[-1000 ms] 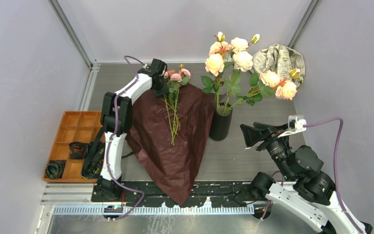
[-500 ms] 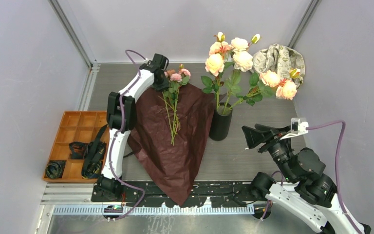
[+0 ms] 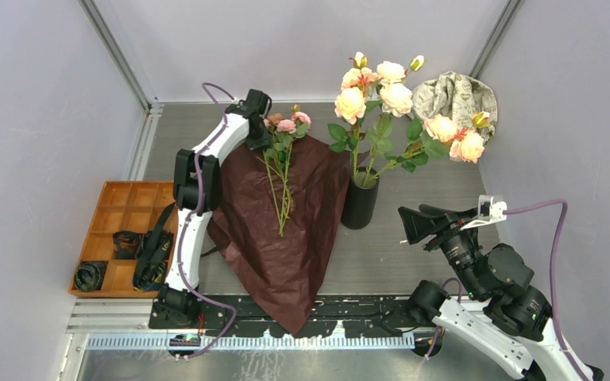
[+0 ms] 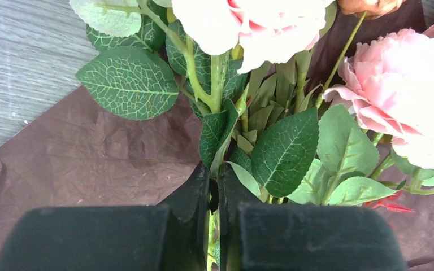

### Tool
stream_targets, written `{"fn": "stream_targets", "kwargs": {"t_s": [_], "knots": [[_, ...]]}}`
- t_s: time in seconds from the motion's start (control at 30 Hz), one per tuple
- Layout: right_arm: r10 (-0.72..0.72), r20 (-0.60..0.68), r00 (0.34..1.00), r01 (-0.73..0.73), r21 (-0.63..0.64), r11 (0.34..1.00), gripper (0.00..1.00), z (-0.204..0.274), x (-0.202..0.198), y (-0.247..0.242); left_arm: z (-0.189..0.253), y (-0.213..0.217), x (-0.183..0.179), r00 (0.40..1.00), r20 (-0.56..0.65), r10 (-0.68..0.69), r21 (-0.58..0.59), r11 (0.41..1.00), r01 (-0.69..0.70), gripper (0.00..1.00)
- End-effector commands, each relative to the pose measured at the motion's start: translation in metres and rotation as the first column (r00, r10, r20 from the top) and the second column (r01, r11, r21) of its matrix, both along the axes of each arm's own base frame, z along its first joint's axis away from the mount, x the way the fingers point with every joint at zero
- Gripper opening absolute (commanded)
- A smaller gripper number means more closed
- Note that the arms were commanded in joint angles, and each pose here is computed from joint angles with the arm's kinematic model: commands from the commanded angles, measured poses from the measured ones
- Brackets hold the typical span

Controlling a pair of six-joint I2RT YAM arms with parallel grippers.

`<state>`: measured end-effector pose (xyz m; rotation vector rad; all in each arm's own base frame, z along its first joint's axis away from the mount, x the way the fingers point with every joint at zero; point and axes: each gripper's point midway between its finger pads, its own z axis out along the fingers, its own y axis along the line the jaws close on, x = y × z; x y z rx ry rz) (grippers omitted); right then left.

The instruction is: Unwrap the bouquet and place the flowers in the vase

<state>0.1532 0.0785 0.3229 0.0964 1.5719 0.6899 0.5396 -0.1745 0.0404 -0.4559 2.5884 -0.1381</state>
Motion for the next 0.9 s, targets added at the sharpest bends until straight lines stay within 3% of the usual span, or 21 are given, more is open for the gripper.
{"fn": "stream_targets", "kwargs": {"t_s": [0.0, 0.23, 0.43, 0.63, 0.77, 0.87], "knots": [[-0.013, 0.018, 1.000, 0.012, 0.043, 0.999, 0.69, 0.010, -0.001, -0.004, 0.024, 0.014, 0.002, 0.999, 0.038, 0.022, 0.032, 0.999, -0.023, 0.03], [-0.005, 0.017, 1.000, 0.004, 0.049, 0.999, 0.68, 0.010, -0.001, -0.002, 0.122, 0.038, -0.007, 0.973, 0.225, 0.054, 0.073, 0.995, -0.072, 0.02], [0.008, 0.015, 1.000, -0.008, 0.059, 0.998, 0.68, 0.010, -0.001, 0.002, 0.228, 0.062, -0.031, 0.909, 0.413, 0.060, 0.095, 0.990, -0.108, 0.02], [0.024, 0.017, 1.000, -0.025, 0.084, 0.996, 0.68, 0.010, -0.004, 0.003, 0.302, 0.071, -0.068, 0.841, 0.539, 0.047, 0.053, 0.995, -0.090, 0.03], [0.032, 0.019, 0.999, -0.034, 0.101, 0.994, 0.68, 0.011, -0.007, 0.002, 0.342, 0.053, -0.093, 0.765, 0.644, -0.011, -0.011, 1.000, 0.023, 0.03], [0.034, 0.022, 0.999, -0.036, 0.114, 0.993, 0.68, 0.012, -0.009, 0.001, 0.381, 0.027, -0.115, 0.646, 0.760, -0.065, -0.045, 0.987, 0.152, 0.04]]}}
